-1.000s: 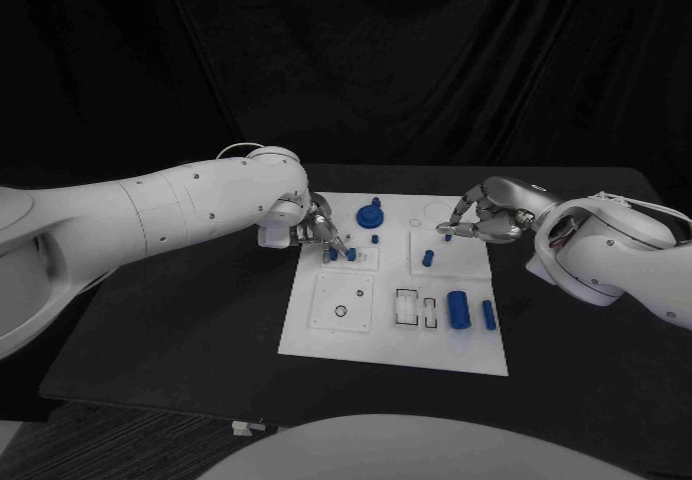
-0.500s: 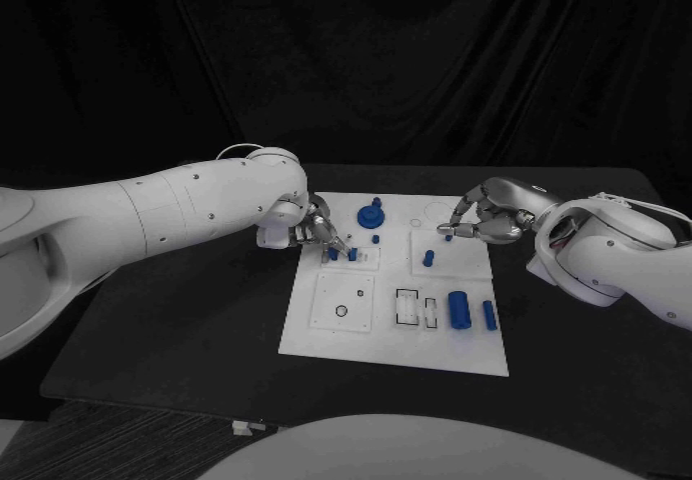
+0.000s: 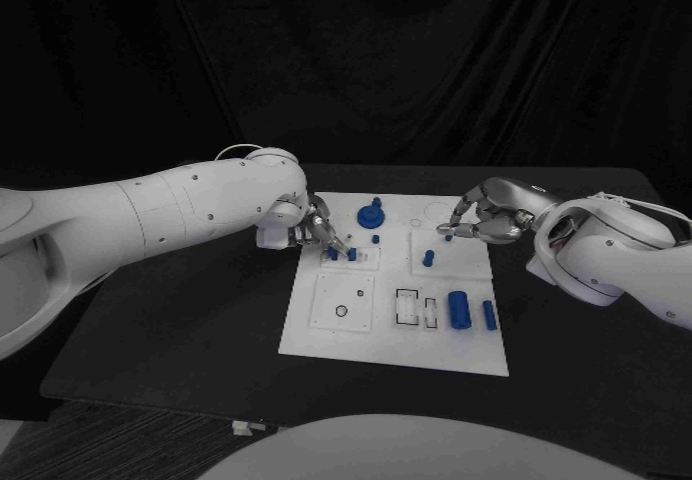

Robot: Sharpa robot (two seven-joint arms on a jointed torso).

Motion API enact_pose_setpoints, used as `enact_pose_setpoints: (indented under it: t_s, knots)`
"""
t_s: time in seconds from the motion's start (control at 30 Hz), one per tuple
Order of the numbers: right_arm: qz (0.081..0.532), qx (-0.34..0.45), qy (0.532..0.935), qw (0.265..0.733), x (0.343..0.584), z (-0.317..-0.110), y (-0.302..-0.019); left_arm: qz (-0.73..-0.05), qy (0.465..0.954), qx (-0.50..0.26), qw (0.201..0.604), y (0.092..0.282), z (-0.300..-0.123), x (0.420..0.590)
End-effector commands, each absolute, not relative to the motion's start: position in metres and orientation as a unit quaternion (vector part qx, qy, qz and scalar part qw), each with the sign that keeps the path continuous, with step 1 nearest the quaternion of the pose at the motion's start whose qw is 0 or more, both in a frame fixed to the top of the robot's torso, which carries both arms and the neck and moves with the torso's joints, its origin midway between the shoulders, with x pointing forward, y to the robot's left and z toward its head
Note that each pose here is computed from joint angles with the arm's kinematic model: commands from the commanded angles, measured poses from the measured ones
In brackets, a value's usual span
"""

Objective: Assemble the parts on the task board

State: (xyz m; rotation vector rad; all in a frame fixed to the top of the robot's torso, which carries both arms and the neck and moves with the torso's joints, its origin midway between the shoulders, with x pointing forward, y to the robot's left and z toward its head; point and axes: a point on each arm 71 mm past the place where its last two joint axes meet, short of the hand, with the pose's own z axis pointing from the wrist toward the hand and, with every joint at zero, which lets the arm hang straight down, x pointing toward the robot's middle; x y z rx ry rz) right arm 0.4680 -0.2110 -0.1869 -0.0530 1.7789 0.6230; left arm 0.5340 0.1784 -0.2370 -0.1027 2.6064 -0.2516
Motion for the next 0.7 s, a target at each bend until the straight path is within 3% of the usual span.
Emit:
enact_pose_setpoints:
  t_s: [0.03, 0.7]
  knots:
    - [0.26, -0.02, 0.768, 0.585, 0.468, -0.1885, -0.212, -0.107, 0.959, -0.038, 0.259, 0.1756, -0.2383, 0.533]
    - [0.259, -0.019, 0.768, 0.585, 0.4683, -0.1887, -0.2117, -0.114, 0.956, -0.041, 0.265, 0.1753, -0.2376, 0.5324]
